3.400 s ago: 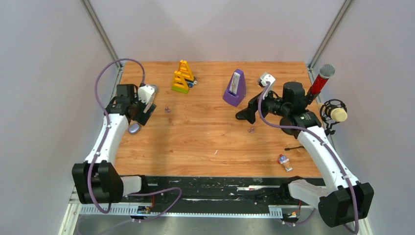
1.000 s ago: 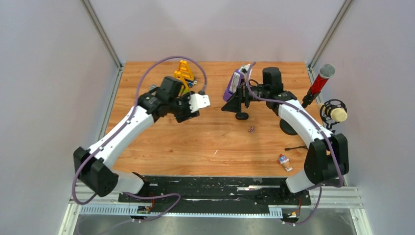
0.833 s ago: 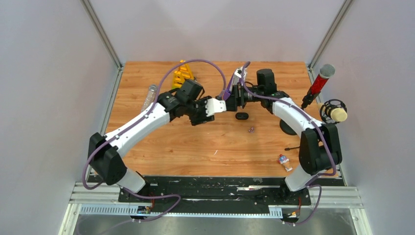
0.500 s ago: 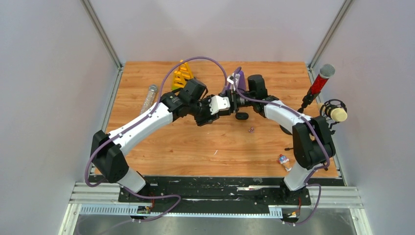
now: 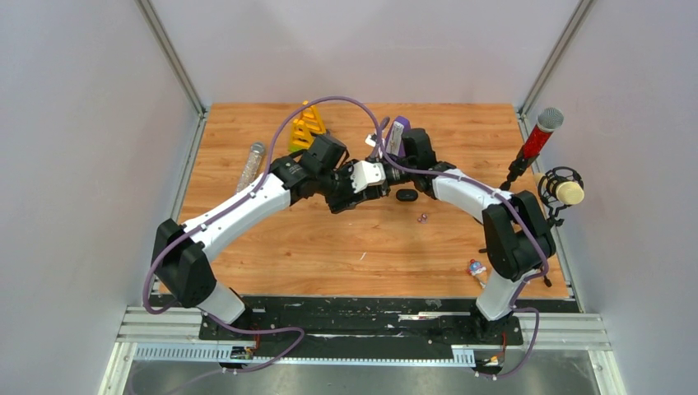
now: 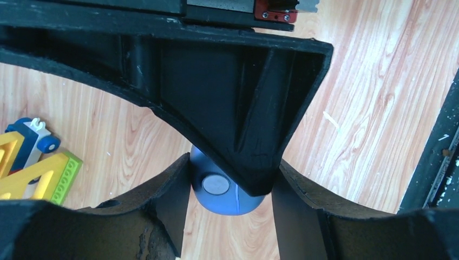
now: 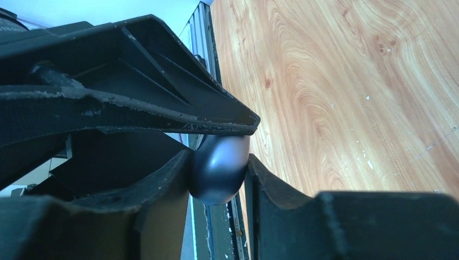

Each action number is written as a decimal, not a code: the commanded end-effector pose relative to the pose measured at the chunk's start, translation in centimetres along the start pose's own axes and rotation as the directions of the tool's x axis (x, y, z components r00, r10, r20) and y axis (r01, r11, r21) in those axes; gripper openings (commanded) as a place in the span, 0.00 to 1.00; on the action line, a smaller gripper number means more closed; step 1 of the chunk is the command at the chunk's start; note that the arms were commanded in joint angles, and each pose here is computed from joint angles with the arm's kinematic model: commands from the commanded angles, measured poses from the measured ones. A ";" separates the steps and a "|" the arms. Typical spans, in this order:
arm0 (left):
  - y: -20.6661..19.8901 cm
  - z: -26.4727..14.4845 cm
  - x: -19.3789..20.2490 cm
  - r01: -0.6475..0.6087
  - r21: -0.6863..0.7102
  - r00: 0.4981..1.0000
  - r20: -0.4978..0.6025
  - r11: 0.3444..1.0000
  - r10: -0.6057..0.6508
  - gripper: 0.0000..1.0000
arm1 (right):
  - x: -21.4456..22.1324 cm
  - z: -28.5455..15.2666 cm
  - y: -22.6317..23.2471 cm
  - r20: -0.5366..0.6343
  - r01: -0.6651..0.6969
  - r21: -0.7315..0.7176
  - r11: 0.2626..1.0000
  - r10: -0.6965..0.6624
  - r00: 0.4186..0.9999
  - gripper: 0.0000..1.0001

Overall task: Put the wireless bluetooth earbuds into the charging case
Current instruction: Pass from the left arm to the right, then pass from the right arm to the left

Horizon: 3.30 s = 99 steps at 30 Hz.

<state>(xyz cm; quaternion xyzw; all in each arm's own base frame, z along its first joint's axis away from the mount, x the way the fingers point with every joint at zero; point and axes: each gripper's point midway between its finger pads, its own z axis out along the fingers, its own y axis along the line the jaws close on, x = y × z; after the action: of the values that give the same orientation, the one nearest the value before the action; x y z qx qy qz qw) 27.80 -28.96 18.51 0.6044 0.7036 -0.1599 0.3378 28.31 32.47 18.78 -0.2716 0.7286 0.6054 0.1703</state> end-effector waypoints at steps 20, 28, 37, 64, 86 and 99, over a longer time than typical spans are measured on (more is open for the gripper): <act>1.0 -7.2 -3.5 0.179 0.304 0.898 0.338 0.936 -0.282 1.00 | 0.7 -4.7 3.3 -0.025 0.434 -0.017 0.901 -0.434 0.900 0.16; -0.2 -5.3 -4.7 0.234 0.567 0.848 0.278 0.790 -0.451 1.00 | 1.8 -5.6 6.0 0.009 0.593 -0.065 0.802 -0.594 0.804 0.17; -1.5 -5.7 -5.7 0.209 0.632 0.828 0.292 0.747 -0.478 0.99 | 2.5 -4.8 4.5 -0.020 0.568 -0.078 0.820 -0.570 0.821 0.17; -4.3 -2.8 -4.3 0.181 0.596 0.905 0.211 0.782 -0.370 0.77 | 3.0 -3.3 4.6 -0.053 0.527 -0.127 0.840 -0.537 0.842 0.16; -5.4 -2.5 -4.8 0.164 0.627 0.911 0.200 0.762 -0.361 0.46 | 2.9 -3.7 4.1 -0.046 0.504 -0.141 0.852 -0.514 0.856 0.16; -5.4 -2.4 -4.9 0.173 0.623 0.904 0.206 0.763 -0.374 0.27 | 2.3 -4.1 3.6 -0.051 0.501 -0.098 0.860 -0.507 0.861 0.56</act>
<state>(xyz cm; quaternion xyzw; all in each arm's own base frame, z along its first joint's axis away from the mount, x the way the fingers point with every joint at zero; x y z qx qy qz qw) 22.60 -31.81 21.13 0.5323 0.6528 -0.5001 0.2012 23.15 28.49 19.78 -0.4710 0.6259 0.5677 0.2532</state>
